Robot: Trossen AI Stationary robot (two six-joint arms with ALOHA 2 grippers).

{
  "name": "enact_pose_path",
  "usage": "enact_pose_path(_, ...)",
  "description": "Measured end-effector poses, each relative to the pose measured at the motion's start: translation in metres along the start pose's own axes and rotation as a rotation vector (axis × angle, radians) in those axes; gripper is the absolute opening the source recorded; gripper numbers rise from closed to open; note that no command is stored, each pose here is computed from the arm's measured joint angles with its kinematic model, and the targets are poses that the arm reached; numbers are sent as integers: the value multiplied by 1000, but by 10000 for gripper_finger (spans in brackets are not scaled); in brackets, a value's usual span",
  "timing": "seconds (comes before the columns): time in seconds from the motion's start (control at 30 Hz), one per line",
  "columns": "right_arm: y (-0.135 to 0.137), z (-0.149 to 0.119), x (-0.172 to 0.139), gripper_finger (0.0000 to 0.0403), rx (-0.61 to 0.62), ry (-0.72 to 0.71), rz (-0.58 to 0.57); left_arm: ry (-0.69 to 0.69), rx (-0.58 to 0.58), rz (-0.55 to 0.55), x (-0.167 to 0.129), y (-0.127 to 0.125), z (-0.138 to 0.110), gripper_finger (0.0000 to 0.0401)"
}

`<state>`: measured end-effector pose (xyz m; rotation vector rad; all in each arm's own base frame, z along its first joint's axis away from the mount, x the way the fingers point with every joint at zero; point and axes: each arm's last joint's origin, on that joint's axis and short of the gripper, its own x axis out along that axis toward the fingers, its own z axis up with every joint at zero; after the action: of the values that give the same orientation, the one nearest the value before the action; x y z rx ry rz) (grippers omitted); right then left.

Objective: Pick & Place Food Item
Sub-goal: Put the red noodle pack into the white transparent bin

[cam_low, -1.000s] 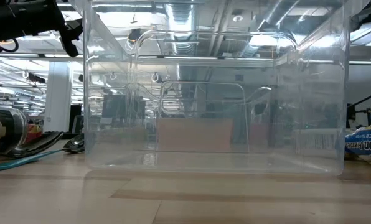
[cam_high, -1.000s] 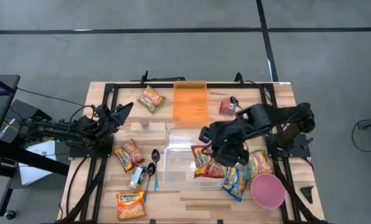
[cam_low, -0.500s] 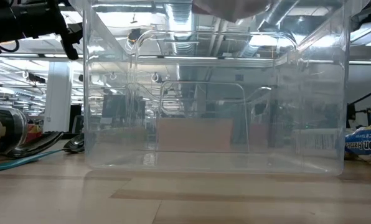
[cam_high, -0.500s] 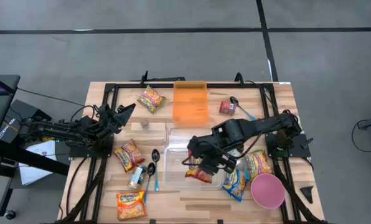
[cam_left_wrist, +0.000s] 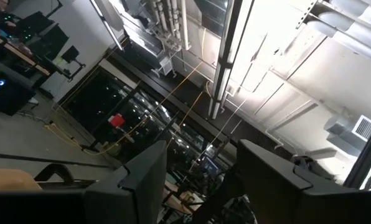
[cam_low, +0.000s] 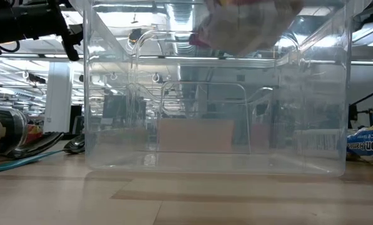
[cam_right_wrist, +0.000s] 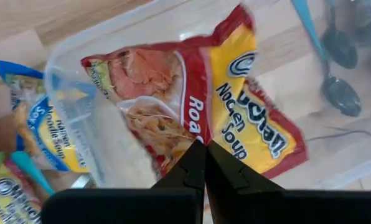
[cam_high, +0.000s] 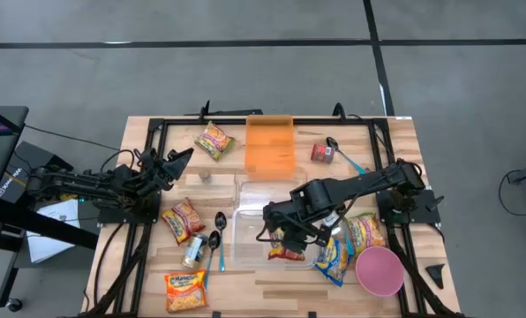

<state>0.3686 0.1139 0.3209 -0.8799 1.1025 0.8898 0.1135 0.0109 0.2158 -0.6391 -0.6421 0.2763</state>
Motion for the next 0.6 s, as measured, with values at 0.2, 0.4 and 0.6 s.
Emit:
enact_pose_path(0.2,2,-4,20,0,-7,24,29,1,0,0,0,0,0,190)
enact_pose_path(0.4,4,-12,36,0,4,52,68,1,0,-1,0,0,0,190)
enact_pose_path(0.6,5,-16,53,0,8,45,89,4,1,1,0,0,0,190)
